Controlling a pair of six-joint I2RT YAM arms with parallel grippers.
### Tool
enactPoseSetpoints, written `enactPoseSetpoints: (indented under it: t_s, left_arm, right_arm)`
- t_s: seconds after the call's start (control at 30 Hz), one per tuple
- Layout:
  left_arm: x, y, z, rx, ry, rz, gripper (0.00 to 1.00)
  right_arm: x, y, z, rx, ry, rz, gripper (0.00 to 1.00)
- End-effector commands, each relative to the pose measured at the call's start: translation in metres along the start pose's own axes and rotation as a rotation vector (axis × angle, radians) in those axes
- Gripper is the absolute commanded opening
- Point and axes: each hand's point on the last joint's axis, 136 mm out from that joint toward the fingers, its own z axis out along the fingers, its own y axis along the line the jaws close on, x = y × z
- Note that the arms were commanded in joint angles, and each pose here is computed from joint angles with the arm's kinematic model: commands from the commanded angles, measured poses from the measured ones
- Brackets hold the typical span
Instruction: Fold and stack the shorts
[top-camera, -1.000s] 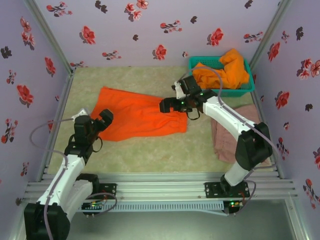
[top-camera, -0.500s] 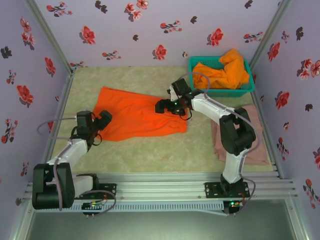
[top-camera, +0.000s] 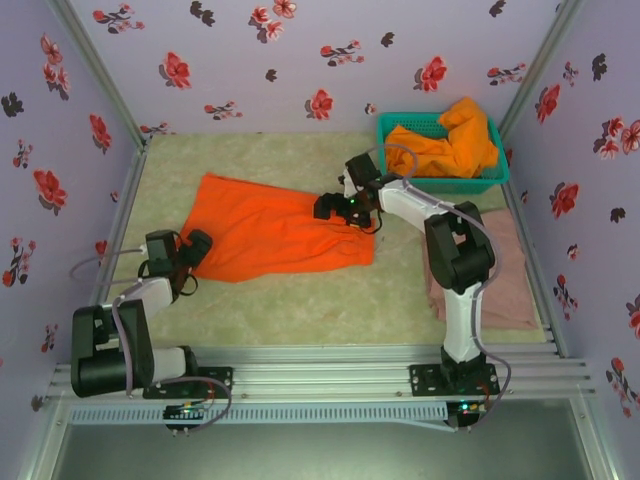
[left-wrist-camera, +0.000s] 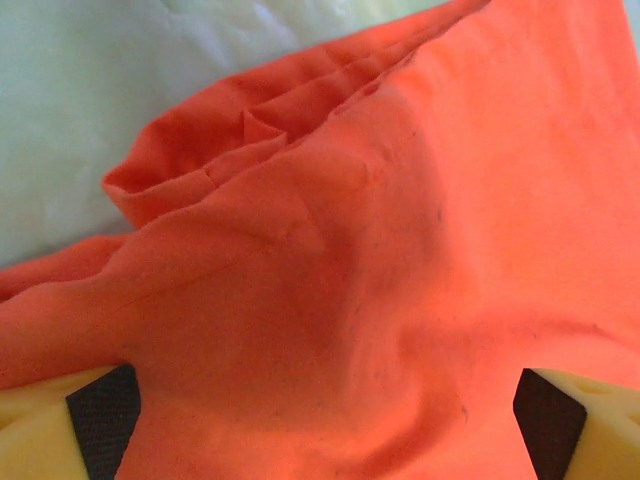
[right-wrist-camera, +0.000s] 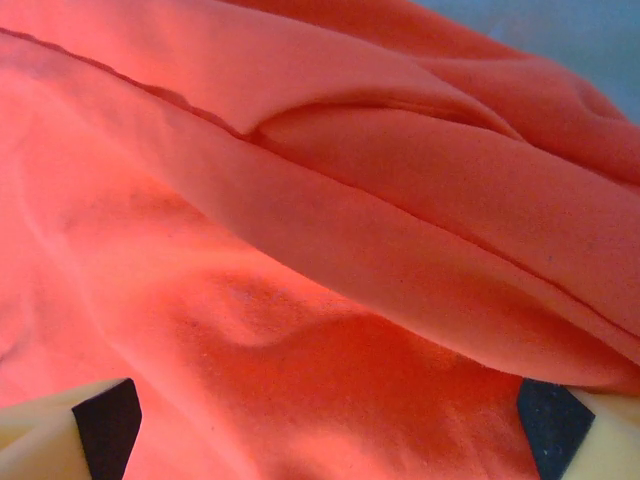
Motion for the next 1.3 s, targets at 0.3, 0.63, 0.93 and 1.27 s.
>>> enactPoseSetpoints:
  t_s: [0.3, 0.63, 0.93, 1.27]
  left_arm:
    - [-0.01, -0.004, -0.03, 0.009, -0.027, -0.037, 1.0]
    - [-0.026, -0.071, -0.095, 0.249, -0.046, -0.013, 0.99]
    - [-0.008, -0.092, -0.097, 0.352, 0.061, 0.032, 0.99]
    - [0.01, -0.099, -0.089, 0.368, 0.128, 0.069, 0.99]
  right_arm:
    - [-0.01, 0.018, -0.072, 0.054, -0.152, -0.081, 0.99]
    - [0.012, -0.015, -0.208, 0.323, -0.463, -0.092, 0.99]
    - [0.041, -0.041, -0.188, 0.25, -0.36, -0.058, 0.99]
    - [0.053, -0.065, -0.118, 0.304, -0.181, -0.003, 0.83]
